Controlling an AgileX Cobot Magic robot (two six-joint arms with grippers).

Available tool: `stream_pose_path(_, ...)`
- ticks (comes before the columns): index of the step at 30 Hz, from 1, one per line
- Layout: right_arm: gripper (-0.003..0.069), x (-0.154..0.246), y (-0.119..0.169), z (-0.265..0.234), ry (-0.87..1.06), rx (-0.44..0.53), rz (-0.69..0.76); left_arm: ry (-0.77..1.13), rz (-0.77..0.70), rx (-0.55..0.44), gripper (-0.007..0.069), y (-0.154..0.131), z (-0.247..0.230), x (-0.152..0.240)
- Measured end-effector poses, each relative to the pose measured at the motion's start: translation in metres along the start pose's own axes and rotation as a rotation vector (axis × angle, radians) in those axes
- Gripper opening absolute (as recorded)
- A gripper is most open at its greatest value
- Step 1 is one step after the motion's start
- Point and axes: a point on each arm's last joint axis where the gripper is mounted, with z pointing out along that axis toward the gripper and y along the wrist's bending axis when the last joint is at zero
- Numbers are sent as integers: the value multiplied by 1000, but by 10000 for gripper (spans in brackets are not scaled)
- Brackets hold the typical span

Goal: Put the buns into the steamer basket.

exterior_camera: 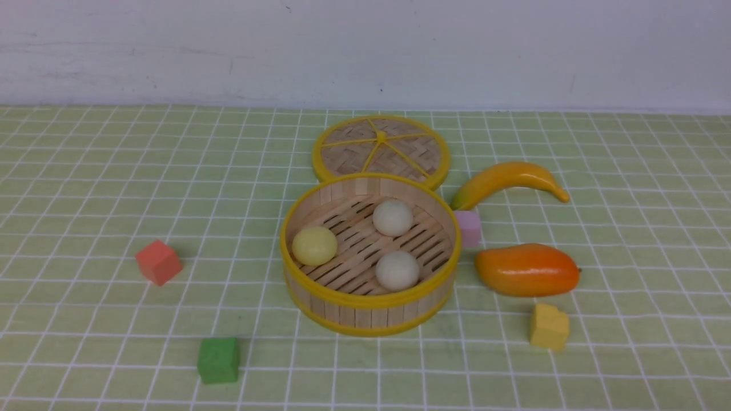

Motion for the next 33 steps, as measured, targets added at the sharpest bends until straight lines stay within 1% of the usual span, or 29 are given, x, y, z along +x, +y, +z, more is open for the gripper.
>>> stream_pose_path(3, 6, 27, -1, 11, 53, 2, 11, 0, 0, 0, 164, 0, 0, 0)
stream_pose_path(4, 8, 40, -1, 13, 117, -1, 20, 0, 0, 0, 164, 0, 0, 0)
stream_pose_path(11, 18, 40, -1, 13, 114, -3, 24, -1, 0, 0, 173, 0, 0, 0)
stream_pose_path(17, 22, 40, 2, 13, 116, -63, 15, -1, 0, 0, 181, 0, 0, 0)
stream_pose_path(20, 23, 40, 3, 13, 117, -78, 12, -1, 0, 0, 183, 0, 0, 0)
stream_pose_path(33, 32, 40, 3, 13, 117, -80, 11, -1, 0, 0, 193, 0, 0, 0)
